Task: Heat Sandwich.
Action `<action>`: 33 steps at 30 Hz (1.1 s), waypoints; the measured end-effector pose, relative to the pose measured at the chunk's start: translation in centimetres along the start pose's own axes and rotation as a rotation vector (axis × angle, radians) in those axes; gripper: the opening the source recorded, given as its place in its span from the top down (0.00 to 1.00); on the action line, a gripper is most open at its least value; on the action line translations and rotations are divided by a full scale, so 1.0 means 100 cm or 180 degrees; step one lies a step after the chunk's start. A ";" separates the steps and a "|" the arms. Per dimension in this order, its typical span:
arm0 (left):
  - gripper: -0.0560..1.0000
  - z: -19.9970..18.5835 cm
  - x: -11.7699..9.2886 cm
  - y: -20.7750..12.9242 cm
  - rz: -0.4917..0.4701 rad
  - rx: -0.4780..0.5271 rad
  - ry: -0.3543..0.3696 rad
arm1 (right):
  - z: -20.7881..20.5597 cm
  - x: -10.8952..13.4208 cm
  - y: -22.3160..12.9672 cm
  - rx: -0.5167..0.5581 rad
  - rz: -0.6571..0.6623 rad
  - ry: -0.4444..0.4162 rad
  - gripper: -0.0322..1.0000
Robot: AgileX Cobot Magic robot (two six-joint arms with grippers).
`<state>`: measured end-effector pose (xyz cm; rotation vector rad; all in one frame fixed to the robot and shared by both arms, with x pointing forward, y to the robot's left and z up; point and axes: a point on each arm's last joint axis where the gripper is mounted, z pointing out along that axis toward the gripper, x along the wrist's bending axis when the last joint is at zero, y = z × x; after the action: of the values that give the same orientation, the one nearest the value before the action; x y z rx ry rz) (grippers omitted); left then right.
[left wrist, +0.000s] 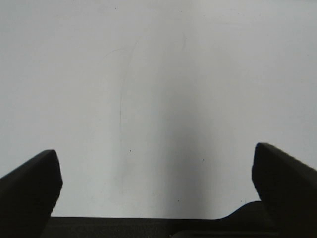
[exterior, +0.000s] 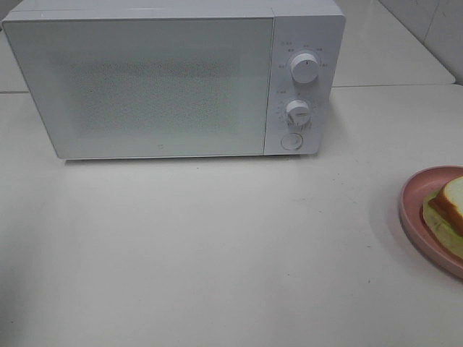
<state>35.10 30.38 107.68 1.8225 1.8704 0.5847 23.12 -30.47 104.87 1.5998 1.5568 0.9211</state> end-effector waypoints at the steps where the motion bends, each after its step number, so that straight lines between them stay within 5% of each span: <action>1: 0.03 0.000 0.000 0.000 0.0000 0.0000 0.0000 | 0.000 0.000 0.000 0.0000 0.0000 0.0000 0.25; 23: 0.03 -0.053 -0.001 -0.106 0.0067 -0.1434 0.0183 | 0.000 0.000 0.000 0.0000 0.0000 0.0000 0.25; 33: 0.03 -0.054 -0.001 -0.109 -0.0037 -0.1475 0.0153 | 0.000 0.000 0.000 0.0000 0.0000 0.0000 0.25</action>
<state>23.12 30.00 105.50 1.5013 1.6026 0.9724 23.12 -30.47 104.87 1.5998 1.5568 0.9211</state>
